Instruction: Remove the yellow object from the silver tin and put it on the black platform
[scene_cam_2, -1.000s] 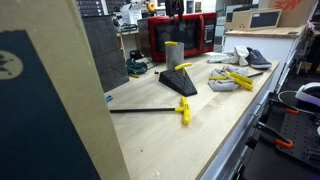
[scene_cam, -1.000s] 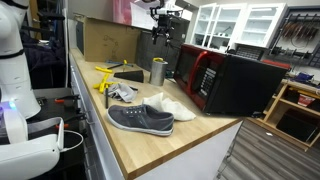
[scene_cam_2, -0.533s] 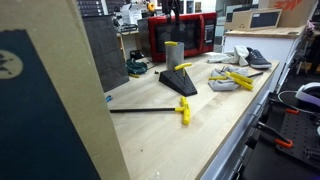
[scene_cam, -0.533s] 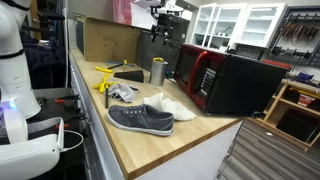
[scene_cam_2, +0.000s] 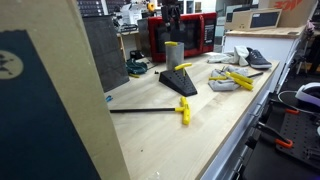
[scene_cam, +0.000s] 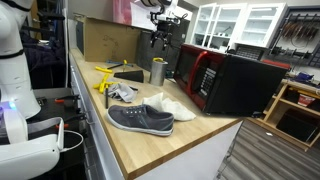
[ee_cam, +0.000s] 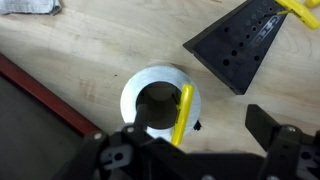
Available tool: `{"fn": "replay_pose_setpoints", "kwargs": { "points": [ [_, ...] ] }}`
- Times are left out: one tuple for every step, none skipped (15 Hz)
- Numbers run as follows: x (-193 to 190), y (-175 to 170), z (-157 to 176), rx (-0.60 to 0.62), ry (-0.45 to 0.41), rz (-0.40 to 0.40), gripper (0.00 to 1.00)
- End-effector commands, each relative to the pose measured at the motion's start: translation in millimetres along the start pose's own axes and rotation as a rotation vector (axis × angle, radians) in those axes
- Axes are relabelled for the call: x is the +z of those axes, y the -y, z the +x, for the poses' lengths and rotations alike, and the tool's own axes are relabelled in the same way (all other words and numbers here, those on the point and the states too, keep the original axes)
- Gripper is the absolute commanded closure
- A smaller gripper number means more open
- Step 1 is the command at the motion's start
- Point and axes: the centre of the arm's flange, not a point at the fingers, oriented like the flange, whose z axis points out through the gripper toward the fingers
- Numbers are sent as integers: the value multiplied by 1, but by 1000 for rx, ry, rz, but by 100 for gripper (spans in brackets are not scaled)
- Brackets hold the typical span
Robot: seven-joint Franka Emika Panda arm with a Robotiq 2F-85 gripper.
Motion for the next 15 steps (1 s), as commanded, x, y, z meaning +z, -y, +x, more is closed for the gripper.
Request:
{"fn": "replay_pose_setpoints", "kwargs": {
  "points": [
    [13, 3, -3, -16, -18, 5, 0],
    [16, 6, -3, -18, -21, 10, 0],
    [20, 9, -3, -20, -20, 5, 0],
    [25, 10, -3, -22, -18, 4, 0],
    [32, 11, -2, -20, -16, -5, 0],
    [36, 12, -1, -19, -16, -4, 0],
    [41, 12, 1, -12, -20, -1, 0],
    [45, 12, 1, -13, -22, -5, 0],
    [47, 11, 2, -10, -27, -6, 0],
    [50, 10, 2, -7, -29, -11, 0],
    [52, 8, 2, 1, -37, -12, 0],
    [54, 6, 3, 10, -46, -8, 0],
    [53, 5, 3, 23, -56, -3, 0],
    [53, 3, 4, 36, -66, 2, 23],
    [54, 2, 4, 46, -74, 4, 26]
  ]
}}
